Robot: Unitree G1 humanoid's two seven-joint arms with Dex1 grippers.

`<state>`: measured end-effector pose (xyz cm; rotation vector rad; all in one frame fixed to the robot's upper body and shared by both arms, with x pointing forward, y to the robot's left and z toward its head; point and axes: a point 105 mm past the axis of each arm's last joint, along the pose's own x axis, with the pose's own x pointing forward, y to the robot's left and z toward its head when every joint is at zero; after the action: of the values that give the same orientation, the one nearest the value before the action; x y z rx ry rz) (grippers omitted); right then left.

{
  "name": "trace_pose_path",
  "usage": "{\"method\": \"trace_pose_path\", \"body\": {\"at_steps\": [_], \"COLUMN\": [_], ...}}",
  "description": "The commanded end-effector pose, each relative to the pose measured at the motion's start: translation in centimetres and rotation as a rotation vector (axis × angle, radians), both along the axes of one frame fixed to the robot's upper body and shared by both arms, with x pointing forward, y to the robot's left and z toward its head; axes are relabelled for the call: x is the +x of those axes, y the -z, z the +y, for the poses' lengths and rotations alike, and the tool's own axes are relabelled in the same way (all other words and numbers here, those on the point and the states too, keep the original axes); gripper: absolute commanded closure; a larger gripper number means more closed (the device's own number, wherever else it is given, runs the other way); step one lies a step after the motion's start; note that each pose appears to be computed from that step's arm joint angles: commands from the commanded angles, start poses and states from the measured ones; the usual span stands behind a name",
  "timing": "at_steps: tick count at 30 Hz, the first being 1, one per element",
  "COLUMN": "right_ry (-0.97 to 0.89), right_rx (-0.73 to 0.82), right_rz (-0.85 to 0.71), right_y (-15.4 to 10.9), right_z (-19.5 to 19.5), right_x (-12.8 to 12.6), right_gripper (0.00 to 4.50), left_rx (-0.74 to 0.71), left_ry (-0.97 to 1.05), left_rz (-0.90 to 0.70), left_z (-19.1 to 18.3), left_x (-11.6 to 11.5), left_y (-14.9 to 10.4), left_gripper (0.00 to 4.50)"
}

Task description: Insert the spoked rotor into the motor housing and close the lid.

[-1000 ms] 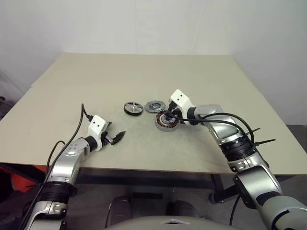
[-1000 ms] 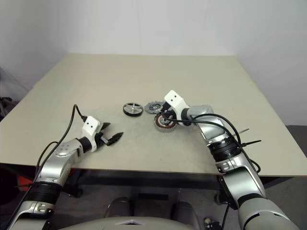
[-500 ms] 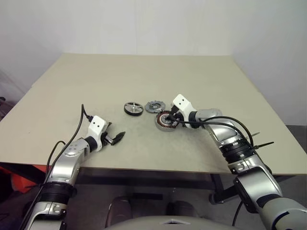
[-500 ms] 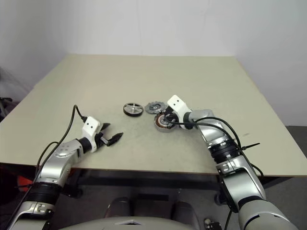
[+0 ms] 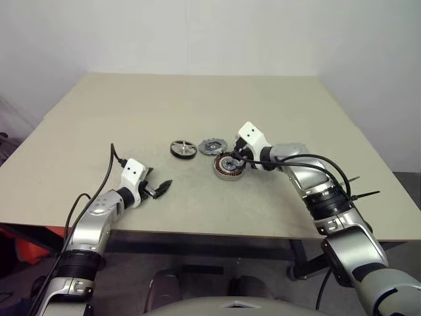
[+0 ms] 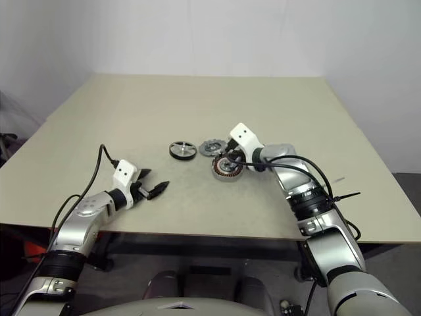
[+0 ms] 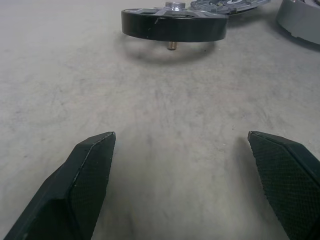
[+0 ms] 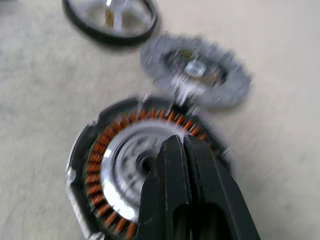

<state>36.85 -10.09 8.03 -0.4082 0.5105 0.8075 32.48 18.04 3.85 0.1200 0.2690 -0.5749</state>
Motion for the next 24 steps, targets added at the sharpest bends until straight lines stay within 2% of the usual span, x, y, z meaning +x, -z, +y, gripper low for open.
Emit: {"method": "trace_pose_path", "body": {"at_steps": [1,4,11,16,21,24], "right_ry": [-0.013,-0.015,-0.015,-0.039,-0.043,-0.031], "right_rx": [-0.024,-0.015,0.026,0.04,0.035,0.013], "right_rz": [0.041,0.037,-0.086,-0.144,-0.135,-0.055], "right_y": [2.0,2.0,-2.7,-5.1,-4.8,-1.9], "right_z": [0.3,0.4,0.6,1.1,1.2,0.9], "right_x": [-0.9,-1.1,0.4,0.5,0.2,-0.5], "right_gripper": [4.48,4.48,4.48,4.48,4.48,4.48], "left_rx": [-0.003,-0.002,-0.004,-0.004,-0.005,-0.004], "left_ry": [-0.003,-0.006,-0.007,-0.004,-0.001,-0.004], "left_rz": [-0.05,-0.051,-0.048,-0.048,-0.047,-0.047], "left_z": [0.2,0.3,0.3,0.2,0.1,0.2], "left_x": [0.4,0.4,0.4,0.4,0.4,0.5], "left_y": [-1.4,-1.5,-1.4,-1.4,-1.4,-1.4], "left_gripper": [0.0,0.0,0.0,0.0,0.0,0.0]}}
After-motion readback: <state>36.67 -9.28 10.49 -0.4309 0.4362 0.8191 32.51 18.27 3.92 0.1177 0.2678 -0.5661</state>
